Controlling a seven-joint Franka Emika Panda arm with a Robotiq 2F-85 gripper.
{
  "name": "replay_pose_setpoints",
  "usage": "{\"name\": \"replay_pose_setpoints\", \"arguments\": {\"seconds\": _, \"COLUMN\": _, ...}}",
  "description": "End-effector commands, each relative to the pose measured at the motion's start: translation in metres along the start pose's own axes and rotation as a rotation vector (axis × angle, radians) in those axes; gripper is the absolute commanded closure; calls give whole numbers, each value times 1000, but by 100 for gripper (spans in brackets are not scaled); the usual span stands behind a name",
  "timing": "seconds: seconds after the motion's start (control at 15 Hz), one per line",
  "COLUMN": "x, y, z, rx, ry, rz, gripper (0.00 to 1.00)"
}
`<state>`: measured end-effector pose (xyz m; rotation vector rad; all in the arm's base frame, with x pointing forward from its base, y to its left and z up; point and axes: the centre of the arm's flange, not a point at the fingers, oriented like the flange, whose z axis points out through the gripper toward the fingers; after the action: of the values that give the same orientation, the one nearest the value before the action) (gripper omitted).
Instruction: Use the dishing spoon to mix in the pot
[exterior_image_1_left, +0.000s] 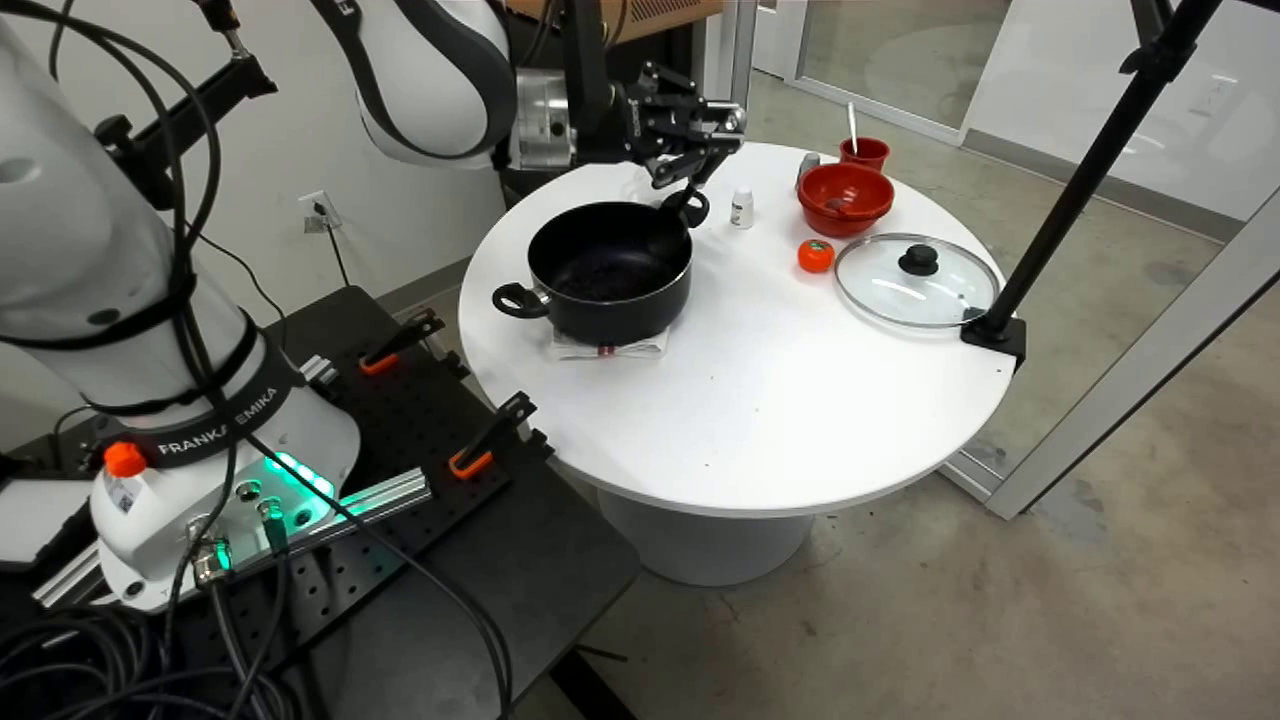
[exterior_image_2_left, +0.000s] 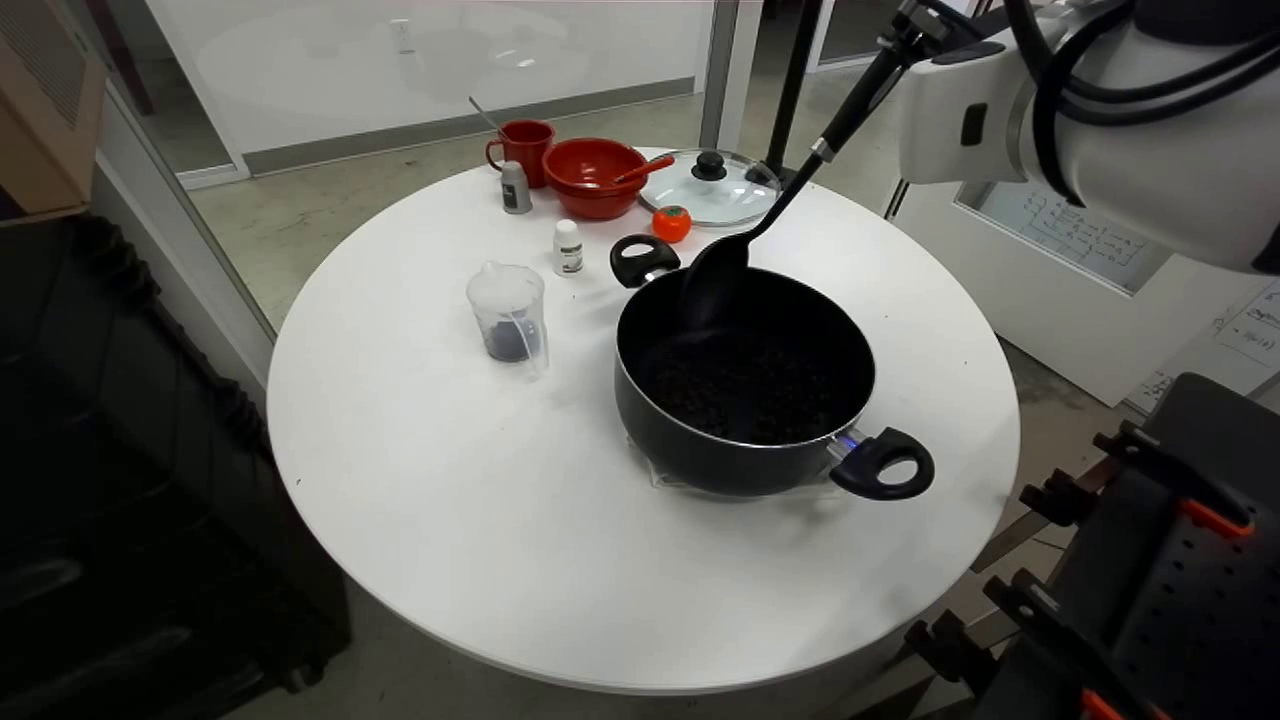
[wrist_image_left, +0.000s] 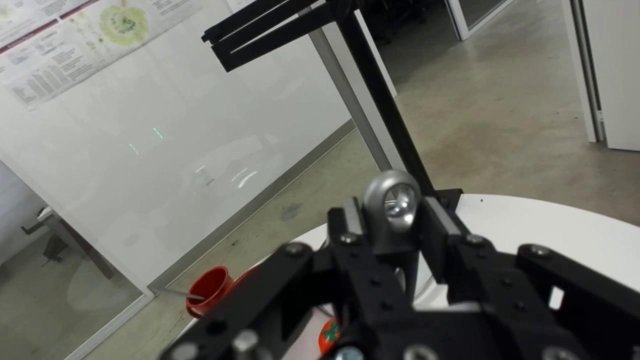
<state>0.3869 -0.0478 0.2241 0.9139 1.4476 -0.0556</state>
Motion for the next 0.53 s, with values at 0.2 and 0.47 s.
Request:
{"name": "replay_pose_setpoints", "arguments": {"seconds": 0.2, "x": -22, "y": -23, "z": 1, "rx": 119, "ry": -19, "rz": -194, "gripper": 92}}
{"name": "replay_pose_setpoints", "arguments": {"seconds": 0.47, "x": -19, "y": -22, "z": -8, "rx": 135, "ry": 19, "rz": -262, "gripper": 92}}
